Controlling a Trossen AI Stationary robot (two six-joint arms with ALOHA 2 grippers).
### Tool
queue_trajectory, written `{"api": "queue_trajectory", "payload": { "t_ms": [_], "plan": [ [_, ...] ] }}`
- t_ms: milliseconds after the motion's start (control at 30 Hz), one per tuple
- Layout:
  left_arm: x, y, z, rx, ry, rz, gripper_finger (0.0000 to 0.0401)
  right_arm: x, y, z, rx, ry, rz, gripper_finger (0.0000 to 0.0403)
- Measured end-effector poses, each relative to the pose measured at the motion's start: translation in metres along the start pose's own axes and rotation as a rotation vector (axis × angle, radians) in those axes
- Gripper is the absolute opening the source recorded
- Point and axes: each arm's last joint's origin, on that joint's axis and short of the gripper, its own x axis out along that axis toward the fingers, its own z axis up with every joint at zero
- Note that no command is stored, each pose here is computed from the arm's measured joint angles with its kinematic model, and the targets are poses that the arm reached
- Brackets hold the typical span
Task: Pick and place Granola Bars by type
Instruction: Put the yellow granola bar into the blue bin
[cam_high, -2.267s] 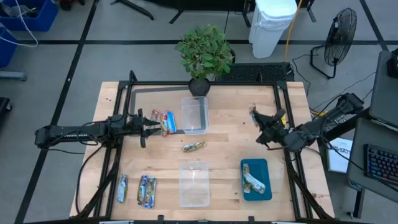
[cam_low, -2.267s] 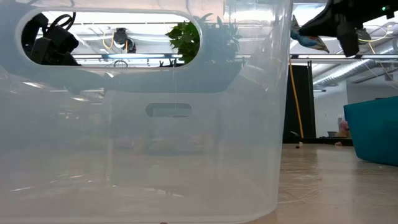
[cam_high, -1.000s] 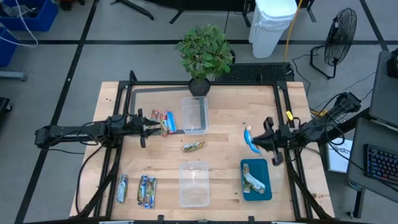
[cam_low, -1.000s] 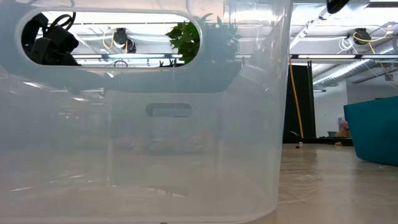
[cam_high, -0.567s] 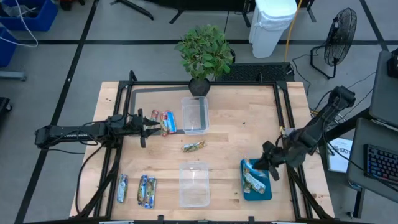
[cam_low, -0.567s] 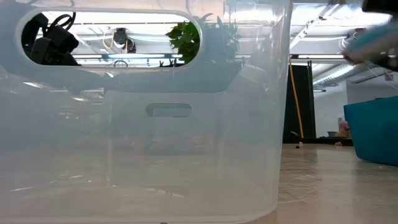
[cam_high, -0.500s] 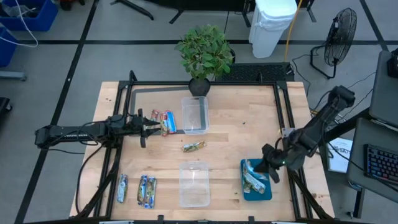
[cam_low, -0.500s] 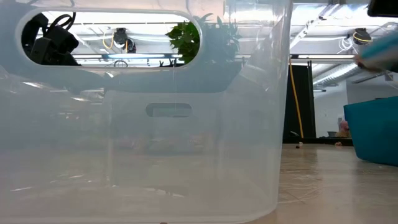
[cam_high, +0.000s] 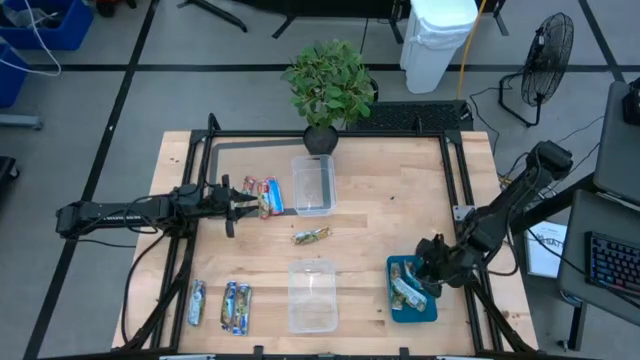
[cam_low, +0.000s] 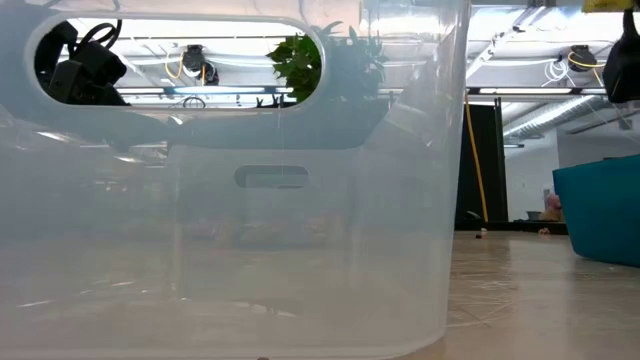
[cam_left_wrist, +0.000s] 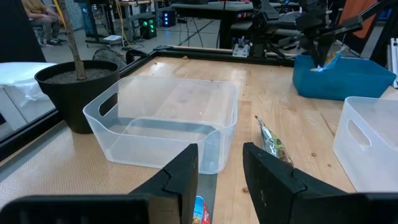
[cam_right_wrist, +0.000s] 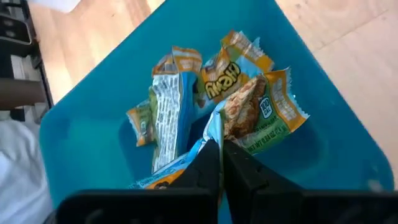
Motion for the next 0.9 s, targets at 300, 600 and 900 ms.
{"api": "queue_trajectory", "payload": {
  "t_ms": [300, 600, 900],
  "plan": [
    [0.000, 0.000, 0.000, 0.000, 0.000, 0.000, 0.0131, 0.002, 0.004, 0.004, -0.050, -0.023, 0.035, 0.0058],
    [0.000, 0.000, 0.000, 0.000, 0.000, 0.000, 0.0131, 0.000, 0.011, 0.010, -0.201, -0.169, 0.072, 0.0143],
    [0.000, 0.000, 0.000, 0.000, 0.001, 0.000, 0.0131, -0.023, 0.037, 0.053, -0.645, -0.762, 0.037, 0.0147]
  ]
}}
